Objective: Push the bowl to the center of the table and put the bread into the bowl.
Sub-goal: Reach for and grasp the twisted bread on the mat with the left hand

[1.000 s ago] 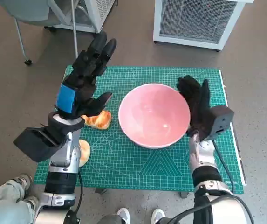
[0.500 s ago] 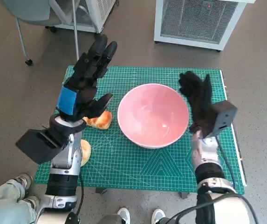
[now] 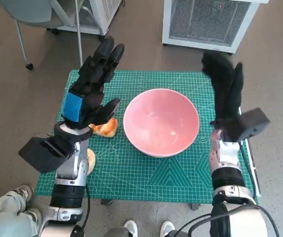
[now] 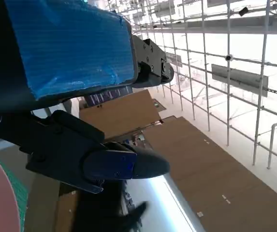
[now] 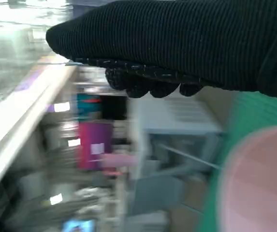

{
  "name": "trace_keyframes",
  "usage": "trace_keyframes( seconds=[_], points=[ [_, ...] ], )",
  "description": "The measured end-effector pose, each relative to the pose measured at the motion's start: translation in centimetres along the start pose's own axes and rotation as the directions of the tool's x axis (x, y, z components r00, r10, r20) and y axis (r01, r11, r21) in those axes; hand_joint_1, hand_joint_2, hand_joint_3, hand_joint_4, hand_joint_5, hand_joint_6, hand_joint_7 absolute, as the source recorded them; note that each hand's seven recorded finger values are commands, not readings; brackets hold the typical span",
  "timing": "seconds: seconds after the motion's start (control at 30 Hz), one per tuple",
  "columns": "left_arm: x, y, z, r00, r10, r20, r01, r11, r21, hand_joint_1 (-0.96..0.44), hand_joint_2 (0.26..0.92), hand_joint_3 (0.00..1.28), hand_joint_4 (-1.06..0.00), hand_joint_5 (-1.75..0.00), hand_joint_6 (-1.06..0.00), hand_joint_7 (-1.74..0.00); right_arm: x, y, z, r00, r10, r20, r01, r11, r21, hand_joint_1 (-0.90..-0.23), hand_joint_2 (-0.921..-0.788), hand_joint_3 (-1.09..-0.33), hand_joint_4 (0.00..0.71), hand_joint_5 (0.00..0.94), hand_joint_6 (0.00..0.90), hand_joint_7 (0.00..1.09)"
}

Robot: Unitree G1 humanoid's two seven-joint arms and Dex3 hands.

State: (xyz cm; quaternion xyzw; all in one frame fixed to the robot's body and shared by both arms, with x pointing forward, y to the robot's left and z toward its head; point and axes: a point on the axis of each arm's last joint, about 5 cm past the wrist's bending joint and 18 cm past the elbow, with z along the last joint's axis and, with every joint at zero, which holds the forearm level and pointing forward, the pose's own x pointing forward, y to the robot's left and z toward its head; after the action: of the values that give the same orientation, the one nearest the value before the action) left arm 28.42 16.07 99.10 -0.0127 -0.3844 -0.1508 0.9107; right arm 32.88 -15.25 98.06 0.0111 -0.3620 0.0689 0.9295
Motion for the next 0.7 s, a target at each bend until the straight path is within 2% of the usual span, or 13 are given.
trace_keyframes(
  seconds=[0.1,0.3,0.47,0.7],
  points=[
    [0.0,-0.1,0.0,1.0,-0.002,0.001,0.002,1.0,-0.002,-0.67,0.921,0.33,-0.28,0.0,-0.31,-0.05,0.32,0.1,0.9,0.994,0.073,0.085,-0.071,0.997,-0.03,-0.686,-0.921,-0.86,0.269,0.008,0.02,0.63],
    [0.1,-0.1,0.1,1.0,-0.01,0.006,0.01,1.0,0.0,-0.66,0.921,0.33,-0.28,0.0,-0.31,-0.05,0.36,0.1,2.1,0.967,0.191,0.167,-0.179,0.98,-0.084,-0.722,-0.921,-0.838,0.277,0.01,0.021,0.66],
    [0.2,0.0,0.3,1.0,-0.021,0.016,0.021,1.0,0.006,-0.66,0.921,0.32,-0.28,0.0,-0.31,-0.04,0.31,-0.1,2.8,0.951,0.239,0.197,-0.218,0.968,-0.121,-0.736,-0.921,-0.835,0.282,0.012,0.024,0.67],
    [0.3,0.3,0.5,0.999,-0.039,0.019,0.039,0.999,0.019,-0.65,0.921,0.32,-0.28,0.0,-0.3,-0.04,0.34,0.1,3.4,0.938,0.262,0.226,-0.236,0.962,-0.135,-0.744,-0.921,-0.846,0.287,0.014,0.027,0.67]
  ],
)
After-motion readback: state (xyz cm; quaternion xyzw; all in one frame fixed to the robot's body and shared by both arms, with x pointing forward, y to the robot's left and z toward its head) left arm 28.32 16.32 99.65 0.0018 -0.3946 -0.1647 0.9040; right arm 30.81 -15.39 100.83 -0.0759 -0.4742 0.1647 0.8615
